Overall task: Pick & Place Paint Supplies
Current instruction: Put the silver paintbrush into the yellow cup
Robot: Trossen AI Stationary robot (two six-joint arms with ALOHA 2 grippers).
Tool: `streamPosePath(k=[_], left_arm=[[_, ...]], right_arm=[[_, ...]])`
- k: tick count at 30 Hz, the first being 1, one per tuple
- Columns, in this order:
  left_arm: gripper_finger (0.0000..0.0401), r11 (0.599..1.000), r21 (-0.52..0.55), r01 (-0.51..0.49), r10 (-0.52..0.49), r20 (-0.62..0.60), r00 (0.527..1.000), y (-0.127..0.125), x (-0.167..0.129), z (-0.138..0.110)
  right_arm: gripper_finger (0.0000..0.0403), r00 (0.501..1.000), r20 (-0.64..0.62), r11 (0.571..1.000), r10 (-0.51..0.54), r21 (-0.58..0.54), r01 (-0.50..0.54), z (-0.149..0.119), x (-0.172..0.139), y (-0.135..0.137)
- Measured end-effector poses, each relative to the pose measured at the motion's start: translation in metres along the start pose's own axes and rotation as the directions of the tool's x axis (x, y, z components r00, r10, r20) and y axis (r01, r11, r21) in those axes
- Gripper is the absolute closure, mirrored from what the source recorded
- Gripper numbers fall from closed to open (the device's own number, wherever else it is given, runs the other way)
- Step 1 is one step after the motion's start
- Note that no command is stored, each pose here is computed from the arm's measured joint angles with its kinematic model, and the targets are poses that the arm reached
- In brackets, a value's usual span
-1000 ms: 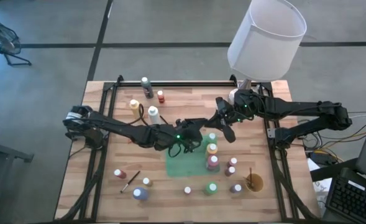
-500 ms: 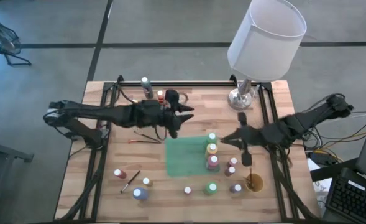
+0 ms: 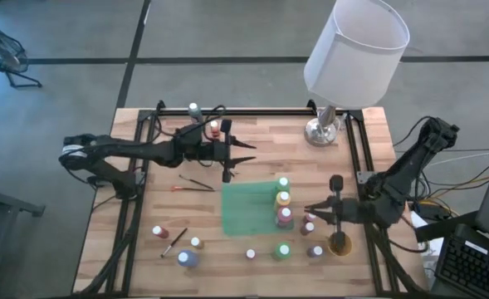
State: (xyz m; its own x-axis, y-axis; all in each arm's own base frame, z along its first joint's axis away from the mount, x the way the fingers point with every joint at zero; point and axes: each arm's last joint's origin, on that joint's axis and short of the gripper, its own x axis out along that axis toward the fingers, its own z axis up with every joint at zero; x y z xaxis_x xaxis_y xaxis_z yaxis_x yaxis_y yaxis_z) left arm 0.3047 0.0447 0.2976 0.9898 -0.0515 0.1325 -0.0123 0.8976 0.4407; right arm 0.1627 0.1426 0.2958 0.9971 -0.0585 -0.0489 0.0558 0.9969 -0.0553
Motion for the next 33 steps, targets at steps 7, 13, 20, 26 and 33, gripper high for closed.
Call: streamPosePath(k=[7,13,20,26,33], left_arm=[[0.0268,0.999,-0.038,-0.018,0.019,0.039,0.999,0.000,-0.003,-0.002],[0.0268,0.998,-0.058,-0.024,0.027,0.054,0.998,0.003,-0.001,0.003],[0.0268,0.998,-0.058,-0.033,0.037,0.072,0.997,0.006,0.001,0.010],[0.0268,0.997,-0.072,-0.037,0.044,0.088,0.995,0.009,0.003,0.015],[0.0268,0.997,-0.068,-0.039,0.045,0.091,0.995,0.009,0.003,0.016]], right_arm=[[0.0392,0.988,0.150,0.999,0.048,-0.009,-0.047,-0.016,-0.027,0.013],[0.0392,0.960,0.184,0.976,0.213,-0.090,-0.199,-0.028,-0.059,0.029],[0.0392,0.900,0.184,0.919,0.395,-0.082,-0.387,-0.035,-0.095,0.043],[0.0392,0.932,0.138,0.942,0.335,-0.042,-0.333,-0.056,-0.096,0.037],[0.0392,0.926,0.178,0.940,0.333,0.022,-0.342,-0.084,-0.097,0.024]])
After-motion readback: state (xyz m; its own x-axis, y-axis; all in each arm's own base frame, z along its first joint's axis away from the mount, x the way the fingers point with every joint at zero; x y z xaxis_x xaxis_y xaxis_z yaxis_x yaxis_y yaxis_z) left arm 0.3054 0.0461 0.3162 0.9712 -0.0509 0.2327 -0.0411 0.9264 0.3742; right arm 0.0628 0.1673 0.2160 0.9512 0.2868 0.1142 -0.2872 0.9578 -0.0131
